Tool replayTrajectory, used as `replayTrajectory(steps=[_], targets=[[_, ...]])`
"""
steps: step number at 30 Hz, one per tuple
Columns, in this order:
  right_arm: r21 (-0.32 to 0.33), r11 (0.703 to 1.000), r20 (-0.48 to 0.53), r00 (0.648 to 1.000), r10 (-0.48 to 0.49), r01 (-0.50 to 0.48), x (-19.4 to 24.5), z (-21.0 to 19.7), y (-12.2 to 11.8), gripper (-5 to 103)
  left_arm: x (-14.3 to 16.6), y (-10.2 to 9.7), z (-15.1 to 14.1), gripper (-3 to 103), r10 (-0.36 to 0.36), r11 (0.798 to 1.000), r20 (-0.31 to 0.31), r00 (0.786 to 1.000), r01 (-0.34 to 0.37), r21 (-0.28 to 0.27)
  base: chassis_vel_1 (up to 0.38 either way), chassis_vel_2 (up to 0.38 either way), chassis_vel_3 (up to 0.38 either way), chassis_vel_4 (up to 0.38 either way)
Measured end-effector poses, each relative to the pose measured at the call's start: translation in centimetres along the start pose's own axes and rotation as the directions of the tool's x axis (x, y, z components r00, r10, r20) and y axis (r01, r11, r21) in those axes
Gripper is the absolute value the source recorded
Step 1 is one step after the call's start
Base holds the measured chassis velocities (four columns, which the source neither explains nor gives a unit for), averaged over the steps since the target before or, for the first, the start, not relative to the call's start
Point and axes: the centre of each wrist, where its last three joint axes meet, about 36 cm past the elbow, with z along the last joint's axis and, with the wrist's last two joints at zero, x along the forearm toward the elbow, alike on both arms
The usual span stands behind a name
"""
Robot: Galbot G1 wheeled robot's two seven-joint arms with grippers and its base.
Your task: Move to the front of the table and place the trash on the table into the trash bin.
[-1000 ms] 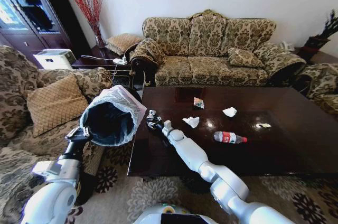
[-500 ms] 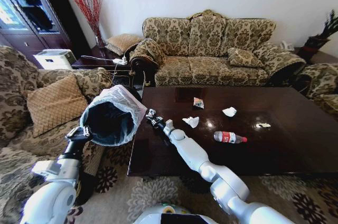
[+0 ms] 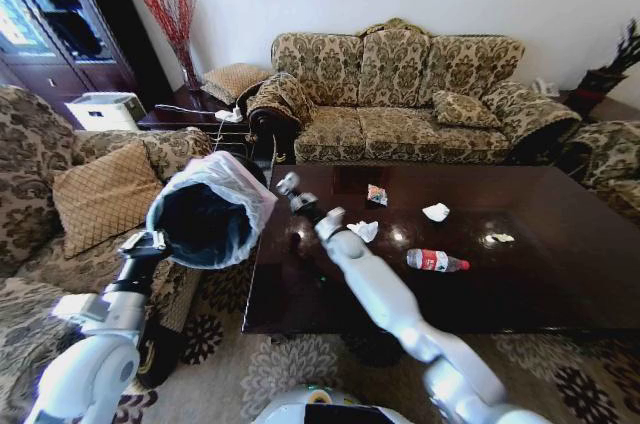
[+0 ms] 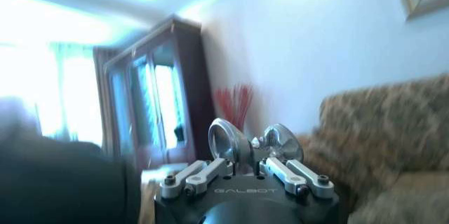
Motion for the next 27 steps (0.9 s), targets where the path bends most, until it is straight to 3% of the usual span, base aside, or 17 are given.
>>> replayTrajectory(steps=[2, 3, 6, 8, 11, 13, 14, 16, 19, 23, 27], targets=[[0.0, 1.0, 0.018, 1.0, 0.001, -0.001, 0.5, -1.2, -0.2, 10, -0.2, 0.0, -0.1, 0, 0.019, 1.0, -0.022, 1.0, -0.02, -0.002, 0.0, 0.0, 0.0, 0.0], [0.001, 1.0, 0.058, 0.998, -0.007, 0.007, 1.9, -4.2, -0.3, 10, -0.6, 0.2, 0.0, 0, 0.044, 0.999, -0.052, 0.998, -0.044, -0.005, 0.0, 0.0, 0.0, 0.0], [-0.033, 0.992, 0.108, 0.988, -0.114, 0.118, 6.6, -10.3, 2.6, 10, -2.2, 0.7, 0.3, 0, 0.109, 0.994, -0.153, 0.982, -0.109, 0.006, 0.0, 0.0, 0.0, 0.0], [-0.051, 0.986, 0.106, 0.983, -0.15, 0.156, 7.7, -11.0, 3.6, 10, -2.6, 0.9, 0.3, 0, 0.122, 0.992, -0.174, 0.977, -0.121, 0.016, 0.0, 0.0, 0.0, 0.0], [-0.125, 0.934, 0.085, 0.941, -0.327, 0.336, 11.5, -12.8, 8.6, 10, -4.1, 1.2, 0.1, 0, 0.168, 0.986, -0.239, 0.956, -0.161, 0.045, 0.0, 0.0, 0.0, 0.0], [-0.135, 0.921, 0.081, 0.93, -0.357, 0.365, 11.9, -13.0, 9.5, 10, -4.3, 1.3, 0.1, 0, 0.176, 0.984, -0.25, 0.952, -0.17, 0.047, 0.0, 0.0, 0.0, 0.0], [-0.158, 0.878, 0.075, 0.892, -0.446, 0.452, 13.0, -13.2, 12.0, 10, -4.7, 1.2, 0.1, 0, 0.198, 0.98, -0.282, 0.939, -0.193, 0.046, 0.0, 0.0, 0.0, 0.0], [-0.163, 0.866, 0.072, 0.881, -0.468, 0.473, 13.2, -13.2, 12.6, 10, -4.9, 1.2, 0.0, 0, 0.206, 0.978, -0.294, 0.933, -0.201, 0.047, 0.0, 0.0, 0.0, 0.0], [-0.148, 0.81, 0.017, 0.82, -0.572, 0.568, 14.3, -11.9, 15.0, 10, -5.8, 0.9, -0.9, 0, 0.235, 0.971, -0.381, 0.894, -0.237, 0.042, 0.0, 0.0, 0.0, 0.0], [-0.111, 0.812, -0.037, 0.814, -0.58, 0.574, 14.6, -10.2, 14.8, 10, -6.4, 0.7, -1.8, 0, 0.248, 0.964, -0.42, 0.873, -0.264, 0.02, 0.0, 0.0, 0.0, 0.0], [-0.073, 0.827, -0.082, 0.823, -0.562, 0.557, 14.9, -8.9, 14.0, 10, -6.9, 0.8, -2.5, 0, 0.247, 0.962, -0.425, 0.871, -0.275, -0.005, 0.0, 0.0, 0.0, 0.0]])
